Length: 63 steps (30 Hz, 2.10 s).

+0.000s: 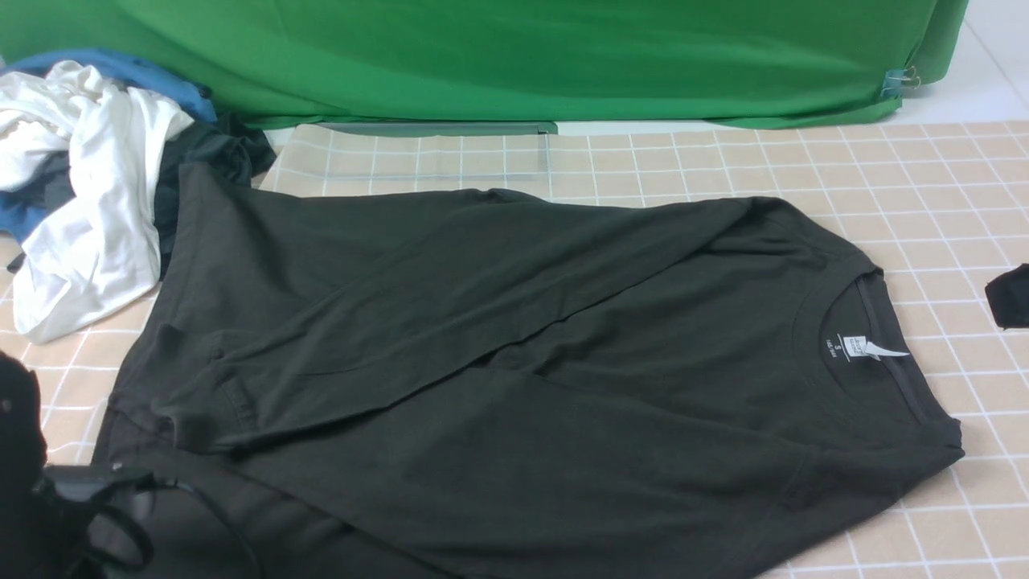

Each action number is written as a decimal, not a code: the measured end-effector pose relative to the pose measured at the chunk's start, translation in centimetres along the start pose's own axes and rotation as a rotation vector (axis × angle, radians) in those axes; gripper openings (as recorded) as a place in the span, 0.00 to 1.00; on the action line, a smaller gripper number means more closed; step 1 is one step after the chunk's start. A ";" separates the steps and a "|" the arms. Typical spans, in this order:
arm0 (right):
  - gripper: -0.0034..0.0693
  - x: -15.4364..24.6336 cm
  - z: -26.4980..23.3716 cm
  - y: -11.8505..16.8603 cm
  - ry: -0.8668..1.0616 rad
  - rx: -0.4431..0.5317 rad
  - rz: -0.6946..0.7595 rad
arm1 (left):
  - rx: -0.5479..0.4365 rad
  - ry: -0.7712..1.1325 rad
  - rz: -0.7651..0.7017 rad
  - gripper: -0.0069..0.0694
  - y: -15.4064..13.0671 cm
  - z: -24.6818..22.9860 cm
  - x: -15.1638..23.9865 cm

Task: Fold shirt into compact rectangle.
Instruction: 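Grasp the near edge of the shirt at its hem and shoulder corners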

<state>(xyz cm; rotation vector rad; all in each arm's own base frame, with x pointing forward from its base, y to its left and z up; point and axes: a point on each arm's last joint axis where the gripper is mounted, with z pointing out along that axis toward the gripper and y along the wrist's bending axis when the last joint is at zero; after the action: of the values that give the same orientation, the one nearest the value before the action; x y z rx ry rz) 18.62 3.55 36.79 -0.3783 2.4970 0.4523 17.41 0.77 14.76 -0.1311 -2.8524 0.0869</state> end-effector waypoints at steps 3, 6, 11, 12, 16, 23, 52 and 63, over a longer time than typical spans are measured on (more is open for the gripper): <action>0.18 0.0 0.0 0.0 0.000 -0.001 0.000 | -0.004 -0.037 -0.012 0.11 0.1 -1.3 -0.9; 0.19 0.0 0.0 0.0 0.000 -0.001 0.000 | -0.029 -0.053 -0.044 0.11 0.3 -3.2 -1.2; 0.20 0.0 0.0 0.0 -0.005 -0.001 -0.001 | -0.049 -0.162 -0.077 0.11 0.2 -6.2 -0.5; 0.20 -0.1 0.0 0.0 -0.009 0.000 -0.002 | -0.055 -0.173 -0.078 0.11 0.2 -6.5 -0.3; 0.20 -0.1 0.0 0.0 -0.012 0.001 -0.003 | -0.084 -0.188 -0.091 0.12 0.5 -5.9 0.2; 0.22 -0.1 0.0 0.0 -0.015 0.001 -0.013 | -0.097 -0.253 -0.082 0.31 0.9 -3.3 -0.3; 0.24 -0.5 0.0 -0.1 -0.049 0.012 -0.024 | -0.070 -0.101 -0.150 0.12 1.2 -1.1 -1.5; 0.24 -1.7 -2.0 0.6 -0.095 0.014 -0.060 | -0.043 -0.407 -0.187 0.11 0.1 -8.9 1.4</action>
<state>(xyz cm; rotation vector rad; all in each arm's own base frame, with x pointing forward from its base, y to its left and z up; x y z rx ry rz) 18.80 3.62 39.43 -0.4148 2.3887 0.4190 18.60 1.37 23.62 0.1649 -3.2556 0.0142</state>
